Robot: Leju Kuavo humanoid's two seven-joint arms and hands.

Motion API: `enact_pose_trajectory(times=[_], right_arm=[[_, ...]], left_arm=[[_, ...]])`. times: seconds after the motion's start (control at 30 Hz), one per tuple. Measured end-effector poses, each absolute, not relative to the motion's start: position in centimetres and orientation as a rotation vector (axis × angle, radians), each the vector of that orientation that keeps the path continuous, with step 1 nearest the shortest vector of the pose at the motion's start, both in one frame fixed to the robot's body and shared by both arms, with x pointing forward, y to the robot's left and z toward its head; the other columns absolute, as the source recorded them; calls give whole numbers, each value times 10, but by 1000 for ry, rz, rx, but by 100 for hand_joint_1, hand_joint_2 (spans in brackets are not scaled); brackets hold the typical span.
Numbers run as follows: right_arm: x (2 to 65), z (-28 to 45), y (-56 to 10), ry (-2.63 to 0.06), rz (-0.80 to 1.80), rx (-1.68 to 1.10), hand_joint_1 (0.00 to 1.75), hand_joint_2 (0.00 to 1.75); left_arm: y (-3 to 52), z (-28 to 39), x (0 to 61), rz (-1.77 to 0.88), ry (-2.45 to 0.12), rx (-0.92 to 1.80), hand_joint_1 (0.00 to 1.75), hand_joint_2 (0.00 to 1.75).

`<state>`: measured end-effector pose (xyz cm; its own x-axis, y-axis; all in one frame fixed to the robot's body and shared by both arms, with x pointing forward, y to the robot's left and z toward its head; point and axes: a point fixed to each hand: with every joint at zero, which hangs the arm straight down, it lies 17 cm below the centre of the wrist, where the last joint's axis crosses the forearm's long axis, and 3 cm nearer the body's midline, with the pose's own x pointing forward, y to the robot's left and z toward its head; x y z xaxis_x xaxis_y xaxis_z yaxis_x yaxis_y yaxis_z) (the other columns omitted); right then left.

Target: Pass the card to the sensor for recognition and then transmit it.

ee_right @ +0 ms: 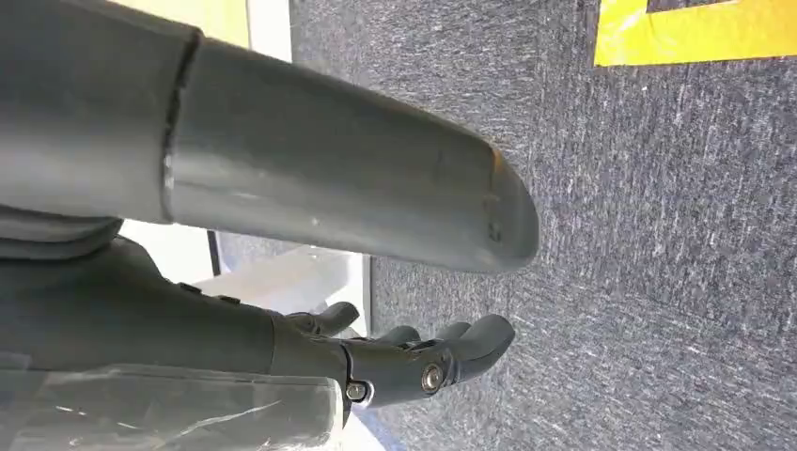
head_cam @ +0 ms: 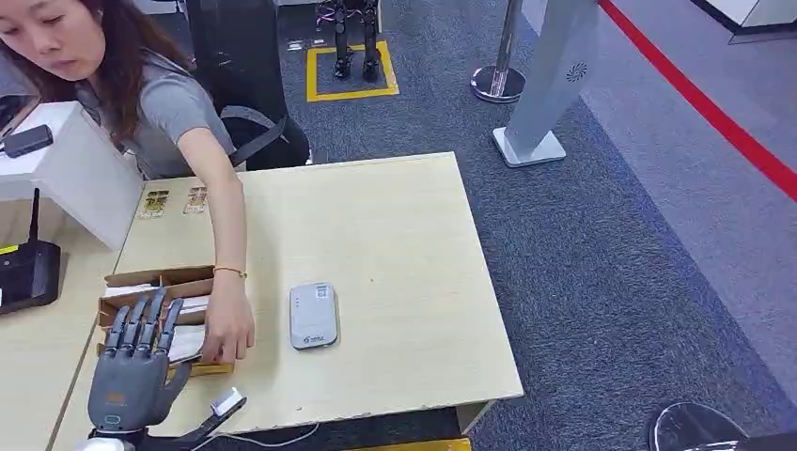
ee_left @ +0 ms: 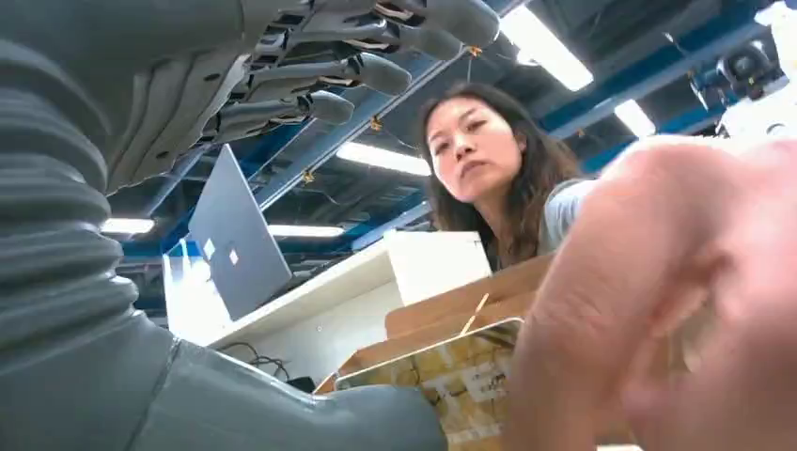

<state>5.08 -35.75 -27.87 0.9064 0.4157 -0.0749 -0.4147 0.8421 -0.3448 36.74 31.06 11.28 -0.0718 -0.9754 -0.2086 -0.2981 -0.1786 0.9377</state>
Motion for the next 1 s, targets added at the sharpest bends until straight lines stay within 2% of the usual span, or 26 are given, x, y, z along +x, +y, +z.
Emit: enact_pose_trajectory(times=[0.27, 1.0], right_arm=[[50, -279, -358, 0, 431, -363, 0, 0], [49, -279, -358, 9, 424, -368, 0, 0]], left_arm=[[344, 121, 359, -1237, -1310, 1631, 0, 175], [336, 107, 341, -1267, -1299, 1585, 0, 175]])
